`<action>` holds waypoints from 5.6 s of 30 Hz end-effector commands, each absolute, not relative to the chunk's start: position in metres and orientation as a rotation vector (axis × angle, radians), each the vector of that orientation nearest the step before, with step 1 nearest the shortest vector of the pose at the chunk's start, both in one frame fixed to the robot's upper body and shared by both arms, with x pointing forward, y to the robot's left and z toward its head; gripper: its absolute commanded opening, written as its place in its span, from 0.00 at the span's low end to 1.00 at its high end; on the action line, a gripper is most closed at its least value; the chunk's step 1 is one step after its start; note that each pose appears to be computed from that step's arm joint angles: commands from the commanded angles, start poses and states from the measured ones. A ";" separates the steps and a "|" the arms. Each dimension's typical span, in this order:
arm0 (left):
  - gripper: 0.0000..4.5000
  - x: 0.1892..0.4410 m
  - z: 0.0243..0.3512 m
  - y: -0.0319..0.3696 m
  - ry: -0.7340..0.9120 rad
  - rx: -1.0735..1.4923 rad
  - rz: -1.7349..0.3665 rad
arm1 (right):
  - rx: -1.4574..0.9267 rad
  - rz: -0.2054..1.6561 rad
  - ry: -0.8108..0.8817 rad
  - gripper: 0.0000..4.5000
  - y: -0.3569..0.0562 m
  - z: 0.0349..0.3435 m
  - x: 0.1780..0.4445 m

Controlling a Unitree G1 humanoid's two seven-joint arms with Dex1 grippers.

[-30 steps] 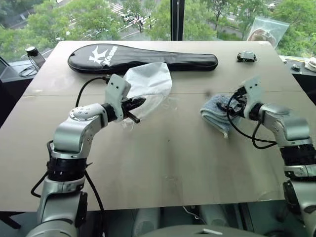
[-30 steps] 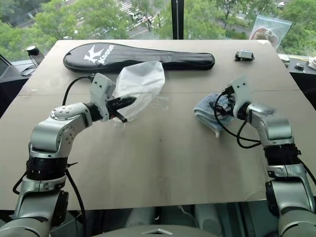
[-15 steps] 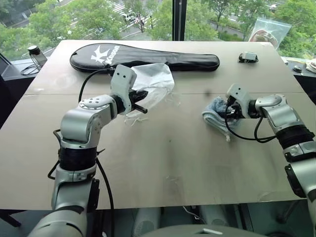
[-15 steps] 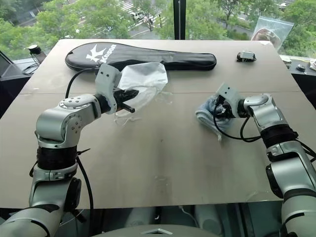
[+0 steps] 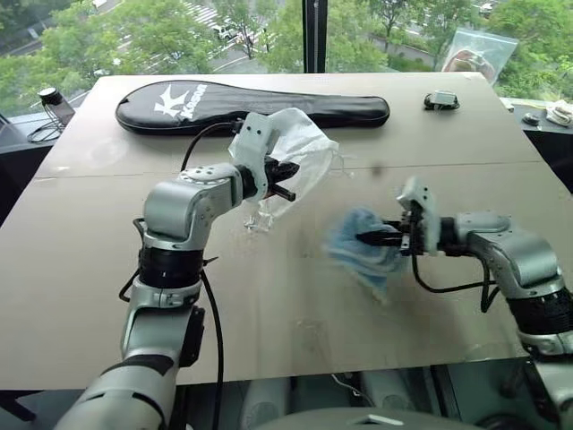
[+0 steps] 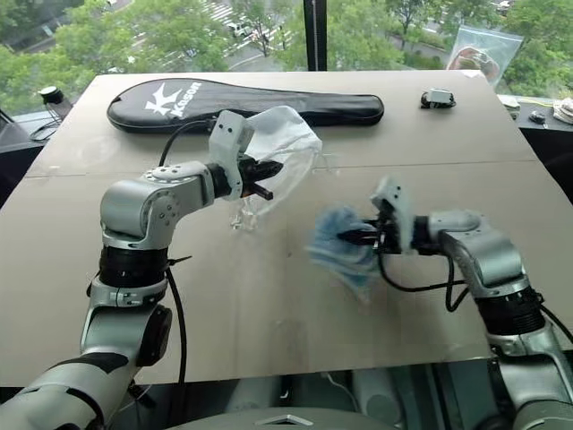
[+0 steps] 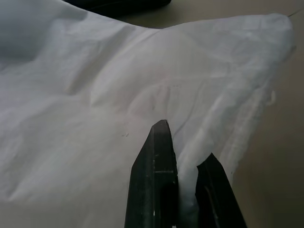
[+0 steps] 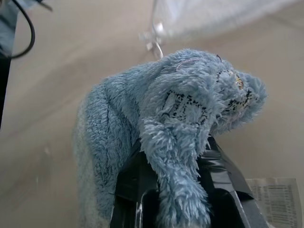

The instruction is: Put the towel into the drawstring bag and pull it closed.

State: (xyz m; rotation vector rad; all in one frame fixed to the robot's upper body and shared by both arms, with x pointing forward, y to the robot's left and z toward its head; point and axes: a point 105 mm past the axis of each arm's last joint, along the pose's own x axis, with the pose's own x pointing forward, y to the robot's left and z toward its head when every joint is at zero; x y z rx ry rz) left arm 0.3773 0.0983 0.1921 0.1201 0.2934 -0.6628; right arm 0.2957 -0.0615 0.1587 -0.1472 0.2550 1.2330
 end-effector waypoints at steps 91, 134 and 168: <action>0.00 0.298 0.179 0.076 0.477 -0.027 -1.134 | 0.037 0.878 0.479 0.70 -0.069 0.099 0.268; 0.00 0.306 0.206 0.107 0.516 -0.087 -1.129 | 0.860 0.979 0.122 0.02 -0.059 0.192 0.312; 0.00 0.281 0.225 0.043 0.501 -0.361 -1.349 | 0.779 0.885 0.110 0.02 -0.035 0.195 0.332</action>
